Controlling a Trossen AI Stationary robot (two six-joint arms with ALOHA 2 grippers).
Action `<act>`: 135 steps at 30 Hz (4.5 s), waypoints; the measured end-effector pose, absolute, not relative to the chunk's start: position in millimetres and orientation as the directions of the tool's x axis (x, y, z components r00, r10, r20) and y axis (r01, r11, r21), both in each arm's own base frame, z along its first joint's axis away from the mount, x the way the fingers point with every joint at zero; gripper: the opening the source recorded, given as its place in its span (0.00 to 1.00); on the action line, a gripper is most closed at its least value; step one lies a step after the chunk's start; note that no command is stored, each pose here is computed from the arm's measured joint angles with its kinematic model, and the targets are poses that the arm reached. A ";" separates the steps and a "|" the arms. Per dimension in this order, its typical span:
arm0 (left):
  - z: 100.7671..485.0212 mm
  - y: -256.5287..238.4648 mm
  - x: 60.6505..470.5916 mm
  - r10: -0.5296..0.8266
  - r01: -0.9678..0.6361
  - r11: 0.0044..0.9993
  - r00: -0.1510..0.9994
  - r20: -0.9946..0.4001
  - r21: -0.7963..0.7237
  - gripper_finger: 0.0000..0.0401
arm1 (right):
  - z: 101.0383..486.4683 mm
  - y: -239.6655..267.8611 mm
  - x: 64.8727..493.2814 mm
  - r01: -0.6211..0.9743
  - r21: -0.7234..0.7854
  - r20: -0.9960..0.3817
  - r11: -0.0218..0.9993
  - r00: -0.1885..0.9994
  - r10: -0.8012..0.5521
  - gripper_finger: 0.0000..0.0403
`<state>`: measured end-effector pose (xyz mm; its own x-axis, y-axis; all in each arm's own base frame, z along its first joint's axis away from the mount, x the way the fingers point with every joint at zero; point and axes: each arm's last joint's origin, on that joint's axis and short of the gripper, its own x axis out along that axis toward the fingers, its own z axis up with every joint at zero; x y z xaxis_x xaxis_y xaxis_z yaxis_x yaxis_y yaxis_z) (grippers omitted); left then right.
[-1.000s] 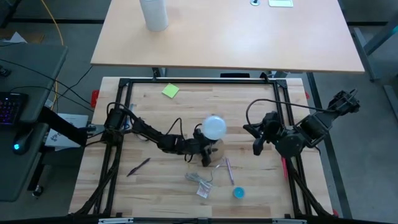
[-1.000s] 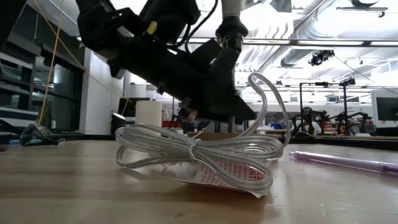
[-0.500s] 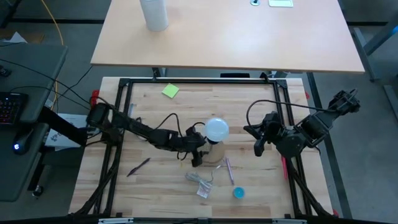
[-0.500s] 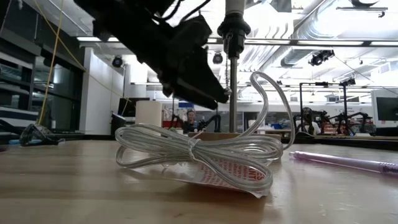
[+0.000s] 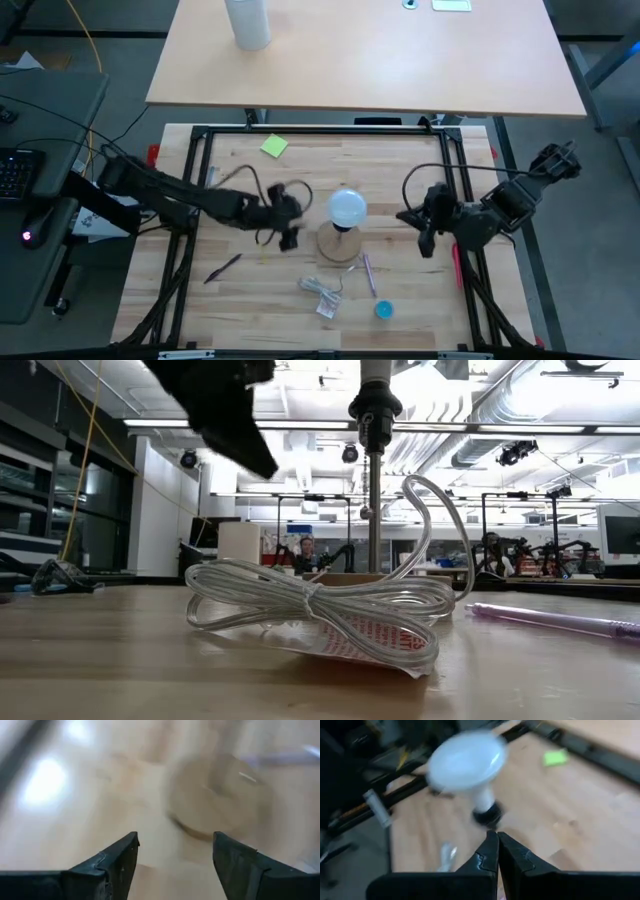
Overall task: Screw lightbulb
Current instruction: Remove the lightbulb from the lamp
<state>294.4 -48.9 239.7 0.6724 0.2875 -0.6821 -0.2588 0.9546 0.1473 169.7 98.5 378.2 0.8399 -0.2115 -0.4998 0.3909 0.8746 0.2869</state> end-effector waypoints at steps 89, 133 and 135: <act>355.2 -38.4 271.2 -0.039 -0.016 0.988 0.939 -0.343 -0.154 0.00 | 351.6 114.0 287.7 0.259 0.229 -0.345 0.938 0.923 -0.171 0.00; 280.1 -57.9 218.2 0.196 -0.336 0.895 0.886 -0.419 -0.292 0.00 | 294.3 126.3 320.9 0.168 -0.006 -0.531 0.986 0.835 -0.145 0.60; 280.6 -55.6 219.2 0.204 -0.342 0.893 0.887 -0.414 -0.292 0.00 | 300.1 130.4 321.7 0.209 0.002 -0.468 0.978 0.864 -0.184 0.60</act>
